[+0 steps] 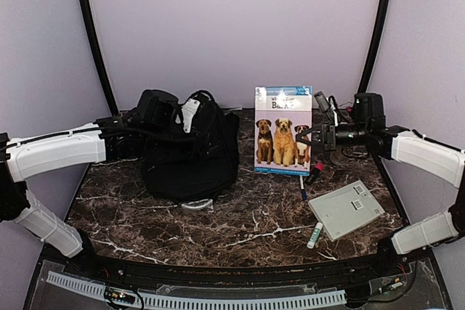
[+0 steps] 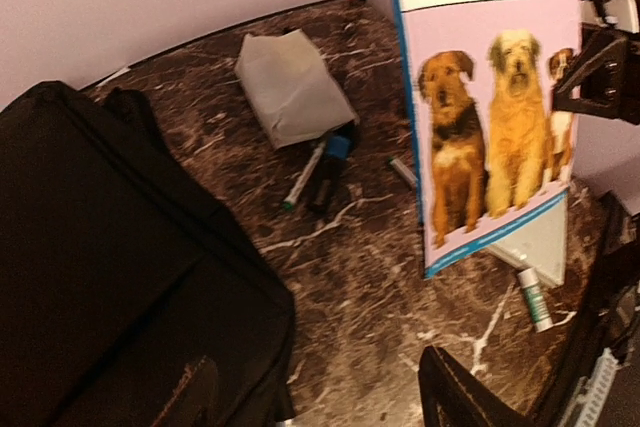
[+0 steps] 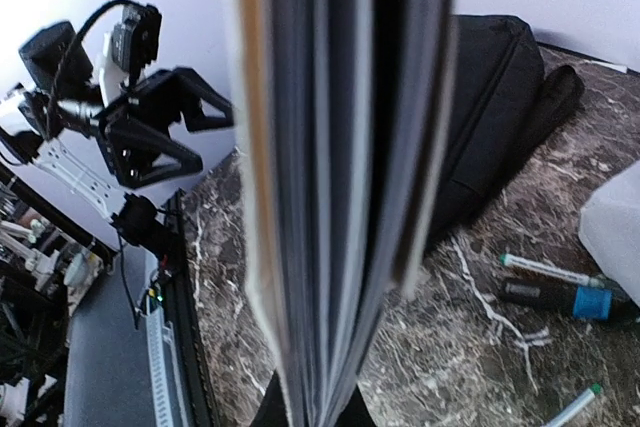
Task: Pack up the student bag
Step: Pick up the largest pocket of the bag from the student bag.
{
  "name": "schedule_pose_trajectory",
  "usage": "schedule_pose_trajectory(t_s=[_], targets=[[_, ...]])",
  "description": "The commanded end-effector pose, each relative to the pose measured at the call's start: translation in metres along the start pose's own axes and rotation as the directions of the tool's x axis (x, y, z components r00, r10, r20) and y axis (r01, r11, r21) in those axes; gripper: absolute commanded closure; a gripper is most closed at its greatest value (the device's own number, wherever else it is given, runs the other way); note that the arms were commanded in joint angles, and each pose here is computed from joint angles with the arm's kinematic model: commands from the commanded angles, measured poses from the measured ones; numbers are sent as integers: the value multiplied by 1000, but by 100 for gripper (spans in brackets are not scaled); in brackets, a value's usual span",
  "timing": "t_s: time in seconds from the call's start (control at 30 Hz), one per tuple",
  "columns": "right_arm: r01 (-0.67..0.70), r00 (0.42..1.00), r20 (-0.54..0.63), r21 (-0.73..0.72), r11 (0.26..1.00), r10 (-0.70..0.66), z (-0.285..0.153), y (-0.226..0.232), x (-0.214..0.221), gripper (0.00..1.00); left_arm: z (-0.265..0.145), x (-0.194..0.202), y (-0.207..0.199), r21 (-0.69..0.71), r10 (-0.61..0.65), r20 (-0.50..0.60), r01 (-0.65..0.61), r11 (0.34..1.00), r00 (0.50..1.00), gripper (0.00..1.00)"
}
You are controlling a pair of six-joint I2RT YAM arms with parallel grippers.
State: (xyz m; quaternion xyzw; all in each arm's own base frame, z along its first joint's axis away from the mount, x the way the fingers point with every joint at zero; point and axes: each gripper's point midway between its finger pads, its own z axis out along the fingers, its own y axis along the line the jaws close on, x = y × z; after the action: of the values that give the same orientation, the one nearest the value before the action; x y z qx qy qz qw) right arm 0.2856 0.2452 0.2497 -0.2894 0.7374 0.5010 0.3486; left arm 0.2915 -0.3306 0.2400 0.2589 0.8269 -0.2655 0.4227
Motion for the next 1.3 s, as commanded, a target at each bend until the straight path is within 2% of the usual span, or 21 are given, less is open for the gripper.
schedule_pose_trajectory(t_s=[0.0, 0.07, 0.17, 0.2, 0.33, 0.6, 0.93, 1.13, 1.27], targets=[[161, 986, 34, 87, 983, -165, -17, -6, 13, 100, 0, 78, 60, -193, 233, -419, -337, 922, 877, 31], [168, 984, 48, 110, 980, -174, -23, -12, 18, 100, 3, 103, 71, -174, 258, -542, -407, 897, 800, 34], [158, 985, 50, 145, 977, -167, -27, -24, 20, 100, 10, 134, 63, -32, 311, -640, -428, 903, 703, 39], [155, 985, 51, 149, 977, -164, -27, -26, 22, 100, 13, 139, 62, -12, 317, -655, -428, 904, 686, 39], [163, 984, 54, 140, 977, -172, -27, -23, 21, 100, 28, 137, 69, -40, 296, -678, -437, 899, 673, 37], [177, 981, 58, 141, 974, -187, -30, -21, 24, 100, 42, 140, 77, -20, 298, -738, -461, 887, 605, 38], [184, 979, 60, 142, 973, -194, -31, -21, 24, 100, 53, 152, 76, 38, 310, -761, -438, 898, 570, 39], [183, 980, 58, 142, 973, -192, -30, -22, 25, 100, 60, 161, 91, 1, 287, -776, -455, 891, 561, 55], [177, 981, 55, 144, 974, -187, -30, -24, 26, 100, 63, 157, 91, -7, 287, -768, -456, 890, 572, 78]])
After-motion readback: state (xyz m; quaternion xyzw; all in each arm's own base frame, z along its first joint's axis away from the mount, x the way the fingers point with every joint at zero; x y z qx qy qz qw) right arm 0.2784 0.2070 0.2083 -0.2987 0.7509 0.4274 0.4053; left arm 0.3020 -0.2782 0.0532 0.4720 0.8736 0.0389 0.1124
